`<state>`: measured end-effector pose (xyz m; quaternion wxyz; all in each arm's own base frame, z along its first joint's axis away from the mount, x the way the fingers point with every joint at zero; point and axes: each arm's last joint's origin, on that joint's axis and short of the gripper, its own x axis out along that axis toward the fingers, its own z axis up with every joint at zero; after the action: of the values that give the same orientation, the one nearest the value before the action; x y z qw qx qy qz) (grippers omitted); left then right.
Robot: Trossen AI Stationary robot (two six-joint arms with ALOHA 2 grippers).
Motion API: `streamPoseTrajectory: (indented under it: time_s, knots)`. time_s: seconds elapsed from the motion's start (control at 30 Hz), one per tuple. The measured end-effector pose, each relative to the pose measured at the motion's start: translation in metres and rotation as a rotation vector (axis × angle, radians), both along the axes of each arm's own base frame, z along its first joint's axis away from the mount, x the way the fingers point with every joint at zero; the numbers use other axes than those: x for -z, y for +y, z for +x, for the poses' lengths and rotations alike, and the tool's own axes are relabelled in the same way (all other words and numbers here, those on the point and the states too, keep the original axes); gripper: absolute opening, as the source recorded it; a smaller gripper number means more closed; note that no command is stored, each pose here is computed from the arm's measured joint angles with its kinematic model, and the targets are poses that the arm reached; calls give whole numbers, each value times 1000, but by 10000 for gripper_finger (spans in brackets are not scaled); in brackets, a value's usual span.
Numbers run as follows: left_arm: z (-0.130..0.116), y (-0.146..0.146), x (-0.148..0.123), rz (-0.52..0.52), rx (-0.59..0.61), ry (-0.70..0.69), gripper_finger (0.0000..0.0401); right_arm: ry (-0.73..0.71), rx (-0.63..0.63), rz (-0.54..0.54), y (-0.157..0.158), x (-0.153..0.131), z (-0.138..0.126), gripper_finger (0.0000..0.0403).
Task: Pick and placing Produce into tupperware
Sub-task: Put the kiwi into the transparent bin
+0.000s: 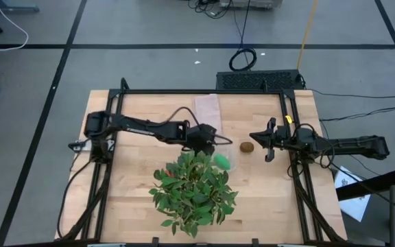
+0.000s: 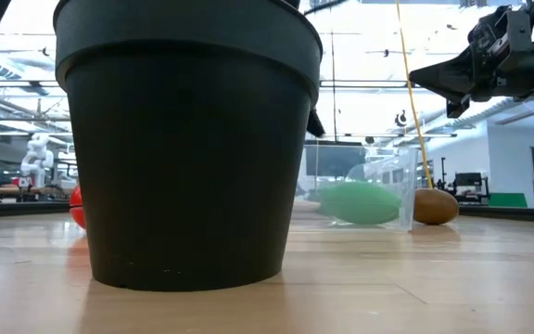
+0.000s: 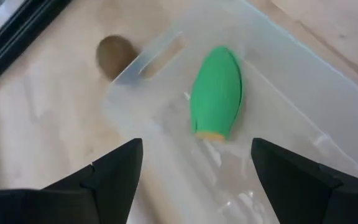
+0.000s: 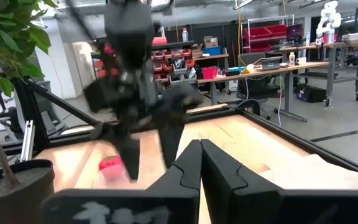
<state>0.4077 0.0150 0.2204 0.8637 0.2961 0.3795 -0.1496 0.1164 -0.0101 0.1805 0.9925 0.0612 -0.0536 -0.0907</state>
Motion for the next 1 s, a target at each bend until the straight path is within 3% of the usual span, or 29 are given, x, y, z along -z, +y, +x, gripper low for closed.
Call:
streamPoseTrajectory:
  time_s: [0.23, 0.5, 0.67, 0.87, 0.93, 1.0]
  knots:
    - [-26, 24, -32, 11, -192, 30, 308, 2, -1, 10, 0, 0, 1, 0]
    - [-53, 53, -38, -23, -377, 171, 286, -1, -1, 11, 0, 0, 1, 0]
    - [-57, 55, -38, -43, -414, 198, 201, -9, -3, 25, 0, 0, 1, 0]
    - [-62, 48, -47, -73, -394, 185, 36, -7, -3, 25, 0, 0, 1, 0]
    - [-68, 45, -53, -93, -384, 168, 12, -4, -3, 25, 0, 0, 1, 0]
    - [-73, 41, -59, -97, -375, 122, 14, 3, -4, 26, 0, 1, 1, 0]
